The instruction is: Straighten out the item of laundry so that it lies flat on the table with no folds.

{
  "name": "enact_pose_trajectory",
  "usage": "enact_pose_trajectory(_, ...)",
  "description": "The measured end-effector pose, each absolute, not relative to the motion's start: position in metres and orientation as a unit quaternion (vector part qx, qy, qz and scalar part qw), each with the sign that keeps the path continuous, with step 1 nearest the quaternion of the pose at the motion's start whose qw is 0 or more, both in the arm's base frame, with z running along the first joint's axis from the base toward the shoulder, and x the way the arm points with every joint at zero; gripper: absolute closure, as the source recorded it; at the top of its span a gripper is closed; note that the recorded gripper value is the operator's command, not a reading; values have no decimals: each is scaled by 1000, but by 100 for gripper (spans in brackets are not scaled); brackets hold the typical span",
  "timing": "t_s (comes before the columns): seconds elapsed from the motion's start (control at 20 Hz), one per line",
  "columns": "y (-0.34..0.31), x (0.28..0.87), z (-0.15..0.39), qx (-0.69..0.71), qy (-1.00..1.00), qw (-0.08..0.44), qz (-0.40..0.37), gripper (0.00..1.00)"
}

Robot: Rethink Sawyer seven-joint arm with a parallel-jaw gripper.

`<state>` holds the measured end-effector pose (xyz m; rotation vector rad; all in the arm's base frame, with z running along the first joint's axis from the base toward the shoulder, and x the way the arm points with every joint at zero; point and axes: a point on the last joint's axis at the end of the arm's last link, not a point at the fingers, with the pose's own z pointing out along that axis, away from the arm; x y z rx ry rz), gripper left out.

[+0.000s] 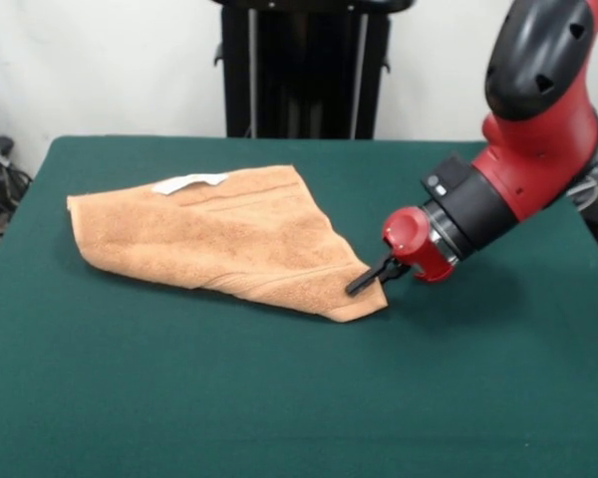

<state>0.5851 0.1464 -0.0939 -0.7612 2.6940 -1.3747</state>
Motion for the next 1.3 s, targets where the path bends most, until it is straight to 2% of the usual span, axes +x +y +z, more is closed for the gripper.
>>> enact_pose_trajectory(1.3, 175, 580, -84, -229, 844, -26, -483, 100)
